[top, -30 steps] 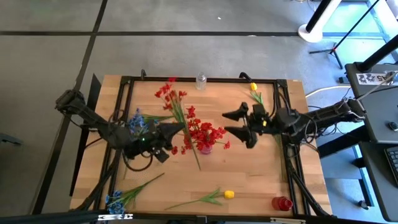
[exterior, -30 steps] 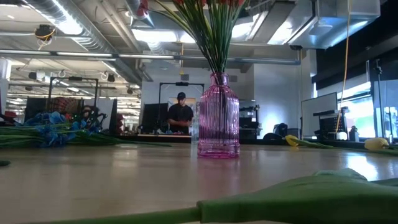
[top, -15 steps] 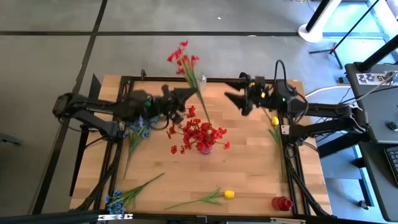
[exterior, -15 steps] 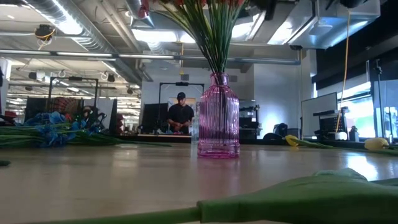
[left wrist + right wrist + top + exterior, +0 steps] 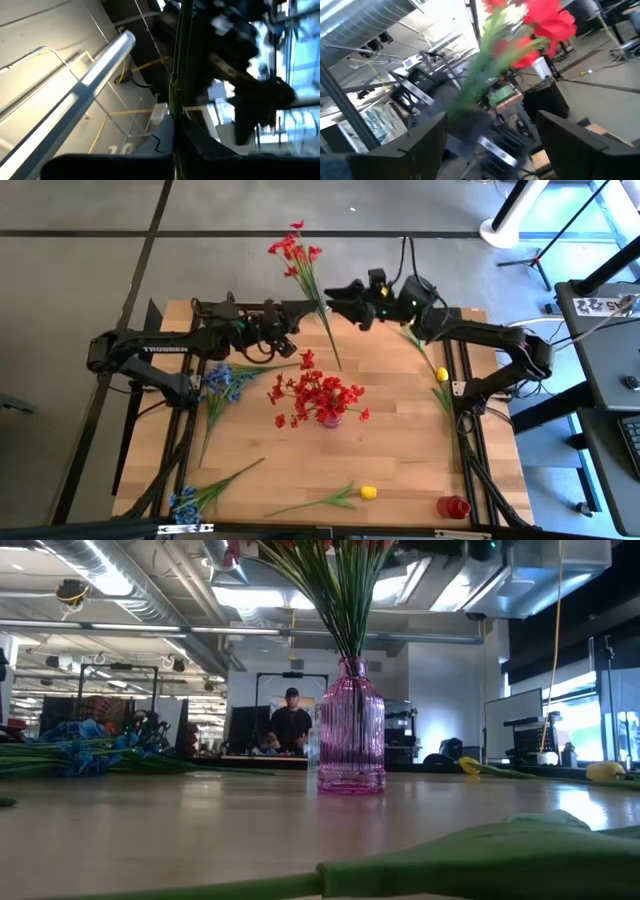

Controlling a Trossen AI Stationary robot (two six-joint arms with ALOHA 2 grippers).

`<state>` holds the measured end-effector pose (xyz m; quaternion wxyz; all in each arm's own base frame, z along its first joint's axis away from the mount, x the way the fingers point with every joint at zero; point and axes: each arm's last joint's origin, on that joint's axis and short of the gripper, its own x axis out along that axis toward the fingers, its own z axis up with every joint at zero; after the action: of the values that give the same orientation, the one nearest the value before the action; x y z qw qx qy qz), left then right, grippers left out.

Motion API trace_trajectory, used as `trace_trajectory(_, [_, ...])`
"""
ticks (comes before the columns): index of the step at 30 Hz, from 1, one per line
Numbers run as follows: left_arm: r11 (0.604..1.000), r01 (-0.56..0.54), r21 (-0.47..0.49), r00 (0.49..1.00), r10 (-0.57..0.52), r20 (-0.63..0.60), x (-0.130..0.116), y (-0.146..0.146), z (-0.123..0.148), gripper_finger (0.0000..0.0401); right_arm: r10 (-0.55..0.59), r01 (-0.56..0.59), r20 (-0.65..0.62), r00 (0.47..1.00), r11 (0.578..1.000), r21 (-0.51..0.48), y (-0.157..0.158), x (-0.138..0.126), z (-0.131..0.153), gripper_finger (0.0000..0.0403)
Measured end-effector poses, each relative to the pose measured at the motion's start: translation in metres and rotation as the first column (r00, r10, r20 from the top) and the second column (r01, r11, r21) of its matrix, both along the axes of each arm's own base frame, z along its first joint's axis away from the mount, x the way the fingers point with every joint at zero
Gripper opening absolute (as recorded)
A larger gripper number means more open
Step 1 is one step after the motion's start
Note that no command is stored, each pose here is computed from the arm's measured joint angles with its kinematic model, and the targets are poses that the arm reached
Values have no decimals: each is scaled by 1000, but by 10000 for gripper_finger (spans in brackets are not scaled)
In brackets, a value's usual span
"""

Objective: Sort flowers into vase by color
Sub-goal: Put the red flowers into the purple vase

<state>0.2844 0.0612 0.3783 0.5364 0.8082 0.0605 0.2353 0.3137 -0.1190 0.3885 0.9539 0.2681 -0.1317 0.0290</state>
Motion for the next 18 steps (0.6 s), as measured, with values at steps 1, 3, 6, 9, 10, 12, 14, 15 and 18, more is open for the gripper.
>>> trace_trajectory(1, [1000, -10, 4, 1000, 10, -7, 0, 1, 0, 5, 3, -3, 2, 1000, 1000, -2, -1, 2, 6, 303])
trace_trajectory(3, [1000, -11, -2, 999, 11, -43, 1, 3, -4, 5, -5, 5, 21, 1000, 1000, -6, -2, 5, 18, 303])
trace_trajectory(6, [1000, -12, 4, 992, 12, -125, 2, 3, -11, 5, 5, -4, -24, 1000, 999, 38, -5, 12, 22, 303])
trace_trajectory(9, [998, -22, 58, 984, 32, -178, 4, 3, -15, 5, 22, -18, -83, 996, 998, 57, -5, 14, 23, 303])
trace_trajectory(10, [997, -25, 79, 981, 40, -189, 4, 3, -15, 5, 23, -18, -91, 996, 998, 59, -5, 14, 24, 303])
trace_trajectory(12, [993, -22, 112, 979, 44, -199, 4, 3, -15, 5, 34, -27, -107, 994, 998, 65, -5, 14, 22, 303])
trace_trajectory(14, [993, -9, 119, 977, 34, -210, 5, 3, -16, 5, 49, -42, -115, 992, 997, 65, -4, 14, 21, 303])
trace_trajectory(15, [993, -1, 119, 975, 27, -219, 5, 4, -17, 5, 48, -41, -114, 992, 997, 64, -4, 14, 21, 303])
trace_trajectory(18, [993, 21, 119, 973, 7, -231, 5, 4, -18, 5, 11, -4, -117, 993, 998, 58, -6, 16, 19, 303])
